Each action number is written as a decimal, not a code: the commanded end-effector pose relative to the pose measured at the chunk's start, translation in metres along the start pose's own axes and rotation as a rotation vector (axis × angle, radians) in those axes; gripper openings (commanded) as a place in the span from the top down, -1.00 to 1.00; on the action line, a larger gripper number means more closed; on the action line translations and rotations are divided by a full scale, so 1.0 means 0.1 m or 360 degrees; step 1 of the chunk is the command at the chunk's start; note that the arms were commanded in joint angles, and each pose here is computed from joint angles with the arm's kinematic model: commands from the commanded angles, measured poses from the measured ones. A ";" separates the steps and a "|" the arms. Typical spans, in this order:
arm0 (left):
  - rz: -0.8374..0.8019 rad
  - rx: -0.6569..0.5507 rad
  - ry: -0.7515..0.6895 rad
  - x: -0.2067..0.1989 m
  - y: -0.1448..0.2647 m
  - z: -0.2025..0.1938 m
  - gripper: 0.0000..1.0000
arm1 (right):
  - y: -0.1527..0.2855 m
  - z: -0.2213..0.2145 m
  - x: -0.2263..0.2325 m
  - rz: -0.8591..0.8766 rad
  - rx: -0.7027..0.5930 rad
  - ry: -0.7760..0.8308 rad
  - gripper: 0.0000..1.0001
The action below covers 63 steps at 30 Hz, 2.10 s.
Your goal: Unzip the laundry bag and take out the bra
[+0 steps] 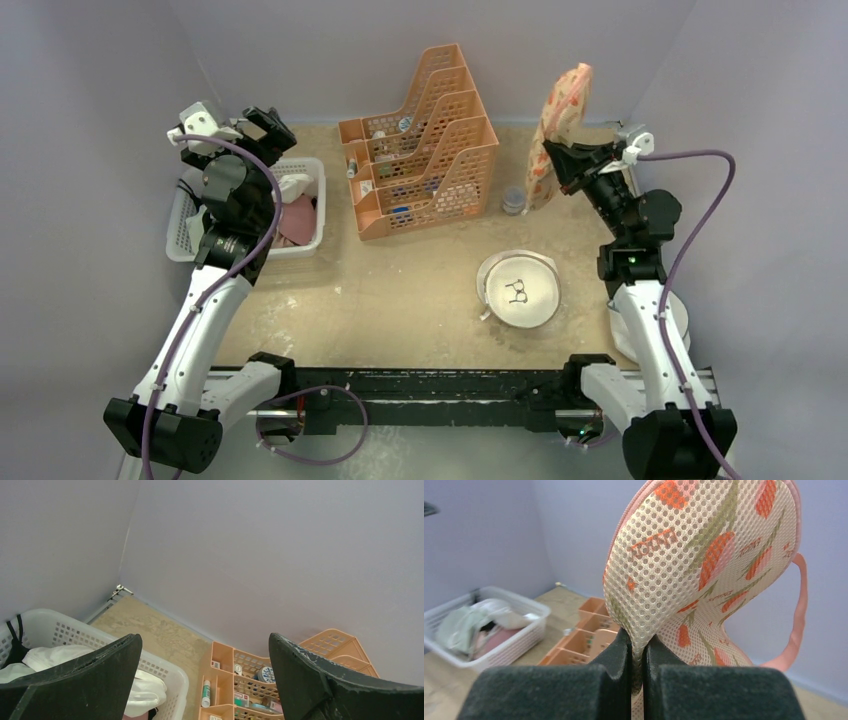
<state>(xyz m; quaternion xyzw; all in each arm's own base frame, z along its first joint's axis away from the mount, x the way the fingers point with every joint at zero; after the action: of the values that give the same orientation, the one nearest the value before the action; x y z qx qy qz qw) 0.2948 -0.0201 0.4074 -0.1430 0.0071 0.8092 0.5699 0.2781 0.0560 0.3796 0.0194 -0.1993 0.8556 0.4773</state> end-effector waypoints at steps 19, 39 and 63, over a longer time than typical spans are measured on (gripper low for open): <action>-0.0012 0.0141 -0.0022 -0.12 -0.18 -0.12 -0.91 | -0.45 -1.76 1.36 0.0519 0.0923 0.0055 1.00; -0.0514 0.1172 0.0127 -0.05 0.84 -1.24 -0.89 | -0.39 -2.48 2.18 0.1265 0.1163 -0.0553 -0.20; -0.0970 0.1513 -0.0073 -0.98 1.94 -2.36 -0.68 | 0.23 -2.60 0.81 -0.0013 0.1370 -0.0443 -0.40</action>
<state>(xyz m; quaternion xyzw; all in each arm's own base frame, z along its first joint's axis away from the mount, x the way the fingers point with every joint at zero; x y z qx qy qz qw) 0.1937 -0.1992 0.1640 0.1807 0.3598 0.4947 0.7701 0.2519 0.2112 0.1512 0.3203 0.1244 0.8706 0.3522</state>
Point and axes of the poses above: each gripper's point midway between its finger pads, its own y axis back along the fingers, its own x axis along the line the jaws close on, z = x × y, the point moved 7 cm from there along y, back along the fingers, and after that the axes turned 12 degrees about -y, right-handed, at the moved point
